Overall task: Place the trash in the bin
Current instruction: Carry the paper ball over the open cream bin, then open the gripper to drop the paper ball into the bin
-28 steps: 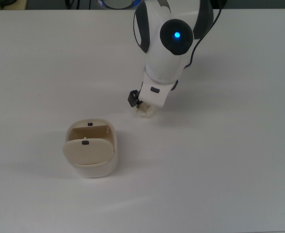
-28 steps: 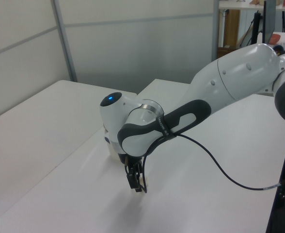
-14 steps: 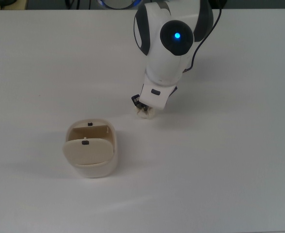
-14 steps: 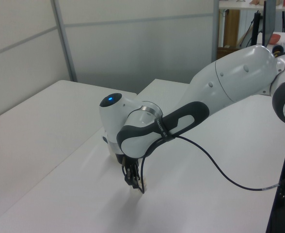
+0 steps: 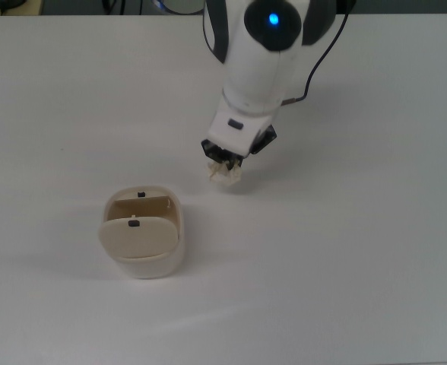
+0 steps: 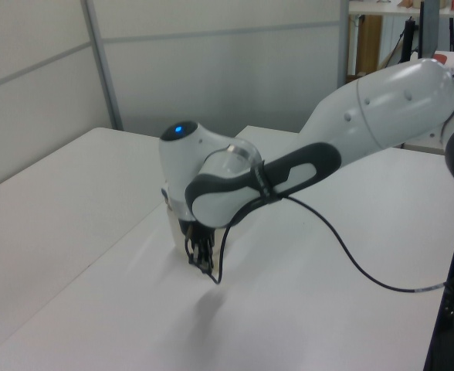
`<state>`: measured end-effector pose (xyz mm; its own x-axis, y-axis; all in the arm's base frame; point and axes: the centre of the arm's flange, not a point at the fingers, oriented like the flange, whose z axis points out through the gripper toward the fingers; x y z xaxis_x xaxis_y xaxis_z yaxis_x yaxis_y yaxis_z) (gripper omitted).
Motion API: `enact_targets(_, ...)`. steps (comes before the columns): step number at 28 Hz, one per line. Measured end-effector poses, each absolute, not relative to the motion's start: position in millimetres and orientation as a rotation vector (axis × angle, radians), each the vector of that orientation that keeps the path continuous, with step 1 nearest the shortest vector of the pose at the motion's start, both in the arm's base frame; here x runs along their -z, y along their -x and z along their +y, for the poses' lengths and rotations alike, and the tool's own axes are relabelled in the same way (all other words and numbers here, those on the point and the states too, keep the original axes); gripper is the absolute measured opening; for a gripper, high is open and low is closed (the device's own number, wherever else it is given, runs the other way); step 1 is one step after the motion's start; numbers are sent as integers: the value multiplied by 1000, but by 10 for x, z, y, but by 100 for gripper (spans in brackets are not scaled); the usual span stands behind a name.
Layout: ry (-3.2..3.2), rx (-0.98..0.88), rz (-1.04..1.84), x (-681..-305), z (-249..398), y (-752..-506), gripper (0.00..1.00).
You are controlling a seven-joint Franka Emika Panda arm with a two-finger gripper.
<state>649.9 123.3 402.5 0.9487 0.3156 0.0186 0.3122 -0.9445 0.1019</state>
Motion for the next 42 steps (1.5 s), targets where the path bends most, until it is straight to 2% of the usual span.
enact_targets(10, -3043, -281, 168, -4999, 722, -6396, 13)
enact_targets(14, -3041, -350, 111, -5166, 545, -6406, 13)
enact_targets(23, -3022, -683, -101, -5096, 474, -6716, 15)
enact_targets(29, -2952, -743, -119, -4973, 299, -6836, 17)
enact_targets(34, -2915, -772, -140, -5050, 110, -6870, 18)
enact_targets(41, -2896, -774, -131, -5052, 75, -6899, 41)
enact_targets(42, -2892, -772, -127, -5044, 75, -6903, 48)
